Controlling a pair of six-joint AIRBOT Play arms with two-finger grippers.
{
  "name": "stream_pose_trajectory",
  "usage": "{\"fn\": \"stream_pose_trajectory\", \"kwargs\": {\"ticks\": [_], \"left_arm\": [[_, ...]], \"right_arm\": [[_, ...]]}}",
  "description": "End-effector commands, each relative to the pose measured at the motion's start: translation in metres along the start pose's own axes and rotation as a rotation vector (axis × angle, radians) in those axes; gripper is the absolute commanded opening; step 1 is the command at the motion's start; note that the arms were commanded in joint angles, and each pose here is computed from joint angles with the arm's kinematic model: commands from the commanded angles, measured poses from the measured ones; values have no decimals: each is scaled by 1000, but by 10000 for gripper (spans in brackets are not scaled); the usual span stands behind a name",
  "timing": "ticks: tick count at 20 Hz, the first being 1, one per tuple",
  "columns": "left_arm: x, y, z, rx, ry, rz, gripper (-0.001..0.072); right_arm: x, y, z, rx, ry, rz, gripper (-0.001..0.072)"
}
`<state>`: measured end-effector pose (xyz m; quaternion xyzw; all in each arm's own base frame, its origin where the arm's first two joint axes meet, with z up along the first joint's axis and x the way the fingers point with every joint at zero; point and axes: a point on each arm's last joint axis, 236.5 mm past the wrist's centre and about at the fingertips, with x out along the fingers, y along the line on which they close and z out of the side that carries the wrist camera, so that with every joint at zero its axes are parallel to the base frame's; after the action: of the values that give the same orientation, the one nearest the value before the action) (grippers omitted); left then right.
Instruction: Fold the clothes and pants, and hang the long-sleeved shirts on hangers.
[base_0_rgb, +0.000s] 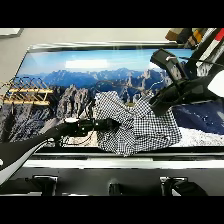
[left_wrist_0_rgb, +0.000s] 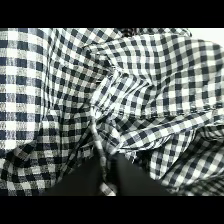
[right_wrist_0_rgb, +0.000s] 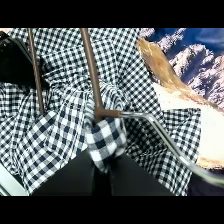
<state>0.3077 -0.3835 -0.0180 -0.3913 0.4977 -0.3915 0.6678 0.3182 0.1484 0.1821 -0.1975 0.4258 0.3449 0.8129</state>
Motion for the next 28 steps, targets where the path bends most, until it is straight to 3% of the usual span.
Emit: {"fn": "stream_pose_trajectory", "kwargs": {"ticks": [1,3,12,18,21,28], "left_arm": [[0,-1,1,-4,-1,-4,337],[0,-2,0,-4,1,-7,17],[-7,-5,13,4,-23,-15,10],[-41,-53,68,191,-100,-32,9],[-55,-64,85,235,-121,-3,9],[-74,-80,131,282,-233,42,9]], "right_arm": [[0,0,0,8,0,1,28],[-1,1,-1,17,4,3,28],[-25,13,-11,48,6,-4,28],[-31,20,-39,151,117,8,27],[-29,10,-46,191,147,-35,27],[-22,26,-51,238,194,49,26]]}}
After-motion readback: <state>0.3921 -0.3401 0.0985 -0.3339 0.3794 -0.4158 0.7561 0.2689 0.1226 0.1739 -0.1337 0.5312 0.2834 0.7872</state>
